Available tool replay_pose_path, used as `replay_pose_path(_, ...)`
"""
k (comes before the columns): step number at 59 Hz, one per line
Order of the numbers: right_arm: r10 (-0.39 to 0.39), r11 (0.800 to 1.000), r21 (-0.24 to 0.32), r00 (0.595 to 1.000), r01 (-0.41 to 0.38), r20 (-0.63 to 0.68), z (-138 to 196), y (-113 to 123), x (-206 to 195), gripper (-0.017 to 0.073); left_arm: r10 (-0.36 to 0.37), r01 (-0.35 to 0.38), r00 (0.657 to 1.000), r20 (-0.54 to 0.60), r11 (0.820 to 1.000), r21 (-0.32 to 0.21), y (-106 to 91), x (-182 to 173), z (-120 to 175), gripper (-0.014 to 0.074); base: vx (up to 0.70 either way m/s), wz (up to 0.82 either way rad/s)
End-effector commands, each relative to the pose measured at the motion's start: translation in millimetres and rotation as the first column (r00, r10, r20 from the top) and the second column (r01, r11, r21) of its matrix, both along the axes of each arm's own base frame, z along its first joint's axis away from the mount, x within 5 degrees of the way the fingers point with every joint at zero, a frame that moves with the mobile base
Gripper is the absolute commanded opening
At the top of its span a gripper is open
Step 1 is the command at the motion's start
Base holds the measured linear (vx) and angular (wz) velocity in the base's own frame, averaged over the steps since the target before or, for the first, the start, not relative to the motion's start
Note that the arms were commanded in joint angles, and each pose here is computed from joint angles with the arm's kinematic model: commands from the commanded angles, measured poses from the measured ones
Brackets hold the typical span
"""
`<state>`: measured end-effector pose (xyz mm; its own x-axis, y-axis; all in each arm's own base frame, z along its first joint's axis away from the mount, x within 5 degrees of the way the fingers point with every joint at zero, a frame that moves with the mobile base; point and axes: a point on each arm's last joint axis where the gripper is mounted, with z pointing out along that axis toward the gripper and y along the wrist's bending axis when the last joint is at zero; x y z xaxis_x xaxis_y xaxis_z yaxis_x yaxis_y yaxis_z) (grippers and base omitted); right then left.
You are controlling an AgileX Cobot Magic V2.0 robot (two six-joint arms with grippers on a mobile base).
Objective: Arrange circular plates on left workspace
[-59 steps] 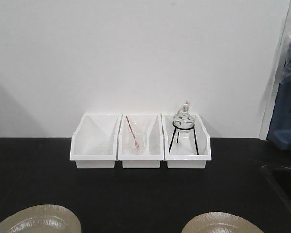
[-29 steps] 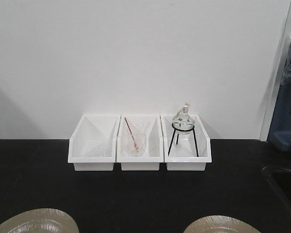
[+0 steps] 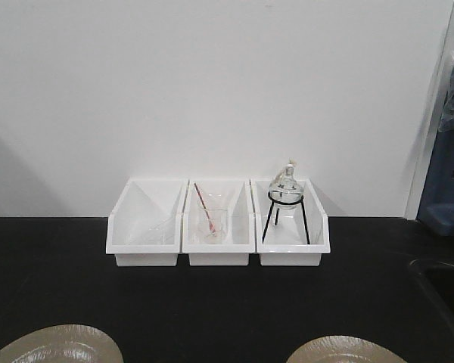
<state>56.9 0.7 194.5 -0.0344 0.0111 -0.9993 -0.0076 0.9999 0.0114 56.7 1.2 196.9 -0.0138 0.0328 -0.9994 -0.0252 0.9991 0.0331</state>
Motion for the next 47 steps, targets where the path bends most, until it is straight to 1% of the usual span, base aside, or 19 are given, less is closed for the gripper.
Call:
replay_pose_path(1, -0.013, 1.000, -0.008, 0.993, 0.014, 0.118, 8.9, -1.0, -1.3, -0.0003, 0.004, -0.004, 0.992, 0.126, 1.000, -0.007, 0.6, -1.2, 8.1, 0.0002, 0.00, 0.00)
replay_pose_path(9, -0.018, 1.000, -0.006, 0.980, 0.019, 0.199, 16.3, -1.4, -2.2, -0.0003, 0.009, -0.008, 0.983, 0.183, 1.000, -0.006, 0.9, -2.0, 13.3, 0.0002, 0.00, 0.00)
replay_pose_path(17, -0.022, 1.000, -0.004, 0.960, 0.025, 0.279, 24.7, -1.9, -3.9, -0.0003, 0.015, -0.014, 0.959, 0.282, 1.000, -0.007, 1.5, -4.6, 25.9, 0.0002, 0.00, 0.00)
replay_pose_path(24, -0.025, 0.999, 0.027, 0.938, 0.017, 0.347, 41.5, -2.0, -7.8, -0.0003, 0.016, -0.014, 0.938, 0.347, 1.000, -0.007, 1.5, -9.2, 45.0, 0.0002, 0.00, 0.00)
replay_pose_path(29, -0.024, 0.999, 0.031, 0.919, 0.013, 0.394, 63.2, -1.9, -13.6, -0.0003, 0.014, -0.012, 0.920, 0.393, 1.000, -0.008, 1.2, -15.2, 65.4, 0.0002, 0.00, 0.00)
replay_pose_path(34, -0.021, 1.000, 0.029, 0.911, 0.010, 0.413, 87.3, -1.6, -18.9, -0.0003, 0.015, 0.014, 0.909, 0.416, 0.998, -0.066, 1.1, -21.6, 87.0, 0.0002, 0.00, 0.00)
replay_pose_path(35, -0.020, 1.000, 0.029, 0.912, 0.009, 0.411, 91.7, -1.5, -19.4, -0.0003, 0.015, 0.024, 0.906, 0.423, 0.996, -0.088, 1.0, -23.5, 93.8, 0.0002, 0.00, 0.00)
replay_pose_path(36, -0.019, 1.000, 0.028, 0.914, 0.008, 0.405, 98.5, -1.4, -20.0, -0.0003, 0.013, 0.030, 0.912, 0.411, 0.995, -0.099, 0.8, -23.4, 97.1, 0.0002, 0.00, 0.00)
replay_pose_path(37, -0.018, 1.000, 0.031, 0.917, 0.007, 0.398, 102.9, -1.3, -20.0, -0.0003, 0.012, 0.038, 0.910, 0.414, 0.993, -0.114, 0.6, -24.9, 103.8, 0.0002, 0.00, 0.00)
replay_pose_path(39, -0.016, 0.999, 0.035, 0.931, 0.003, 0.365, 110.8, -1.1, -17.7, -0.0003, 0.008, 0.045, 0.921, 0.389, 0.991, -0.127, 0.2, -23.7, 111.1, 0.0002, 0.00, 0.00)
replay_pose_path(43, -0.011, 0.999, 0.046, 0.950, -0.003, 0.313, 133.6, -0.7, -12.4, -0.0003, 0.002, 0.047, 0.935, 0.355, 0.991, -0.129, -0.2, -20.0, 128.4, 0.0002, 0.00, 0.00)
replay_pose_path(47, -0.006, 0.998, 0.066, 0.974, -0.009, 0.227, 150.9, -0.2, 1.3, -0.0003, -0.003, 0.044, 0.958, 0.288, 0.990, -0.134, -0.4, -6.6, 146.1, 0.0002, 0.00, 0.00)
